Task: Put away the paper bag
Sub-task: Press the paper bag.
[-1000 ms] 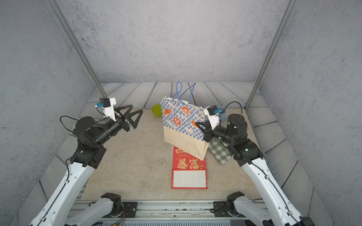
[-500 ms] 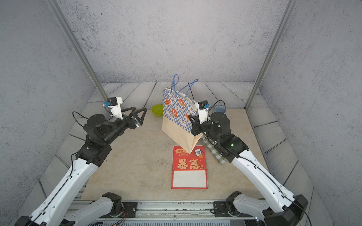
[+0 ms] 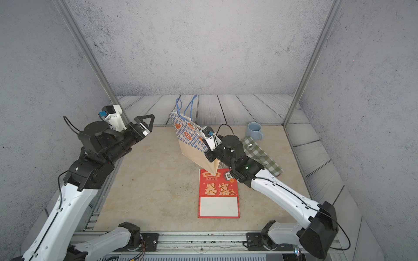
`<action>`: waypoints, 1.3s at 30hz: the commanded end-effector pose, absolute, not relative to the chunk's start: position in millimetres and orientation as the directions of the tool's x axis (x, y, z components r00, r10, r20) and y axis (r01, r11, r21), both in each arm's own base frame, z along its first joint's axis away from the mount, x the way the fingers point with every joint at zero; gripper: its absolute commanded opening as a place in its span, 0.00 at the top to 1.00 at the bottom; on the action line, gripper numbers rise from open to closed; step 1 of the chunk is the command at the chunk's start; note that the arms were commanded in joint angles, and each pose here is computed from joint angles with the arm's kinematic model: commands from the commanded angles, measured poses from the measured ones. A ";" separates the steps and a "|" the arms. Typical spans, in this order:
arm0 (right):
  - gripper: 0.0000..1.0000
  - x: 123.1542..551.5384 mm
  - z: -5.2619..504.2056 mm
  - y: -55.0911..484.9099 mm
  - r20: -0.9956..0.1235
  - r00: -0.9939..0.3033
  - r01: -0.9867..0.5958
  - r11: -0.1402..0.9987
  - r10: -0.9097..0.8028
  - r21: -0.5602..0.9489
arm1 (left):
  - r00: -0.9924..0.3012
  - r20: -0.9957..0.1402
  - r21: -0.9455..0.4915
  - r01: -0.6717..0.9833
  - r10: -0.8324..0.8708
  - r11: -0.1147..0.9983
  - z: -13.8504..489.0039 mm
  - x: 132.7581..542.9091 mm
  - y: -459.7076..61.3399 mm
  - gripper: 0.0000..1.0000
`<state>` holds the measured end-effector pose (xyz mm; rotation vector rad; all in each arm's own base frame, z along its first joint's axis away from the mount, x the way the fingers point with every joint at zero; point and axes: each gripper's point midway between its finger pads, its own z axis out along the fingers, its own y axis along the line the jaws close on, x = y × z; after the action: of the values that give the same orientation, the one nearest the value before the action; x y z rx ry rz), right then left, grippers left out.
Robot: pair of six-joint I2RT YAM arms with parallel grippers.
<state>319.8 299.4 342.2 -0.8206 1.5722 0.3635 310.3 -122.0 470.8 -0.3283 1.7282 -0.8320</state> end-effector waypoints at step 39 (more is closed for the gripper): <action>1.00 317.0 320.8 366.4 -0.674 0.445 -0.464 0.492 -0.590 -0.737 | -0.716 -0.342 -0.794 -0.126 -0.609 0.594 362.7 308.3 -213.4 0.51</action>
<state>316.2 366.1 312.3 -1.1638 1.1986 -0.0767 306.7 -213.3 369.3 -0.5671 2.2111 -1.0584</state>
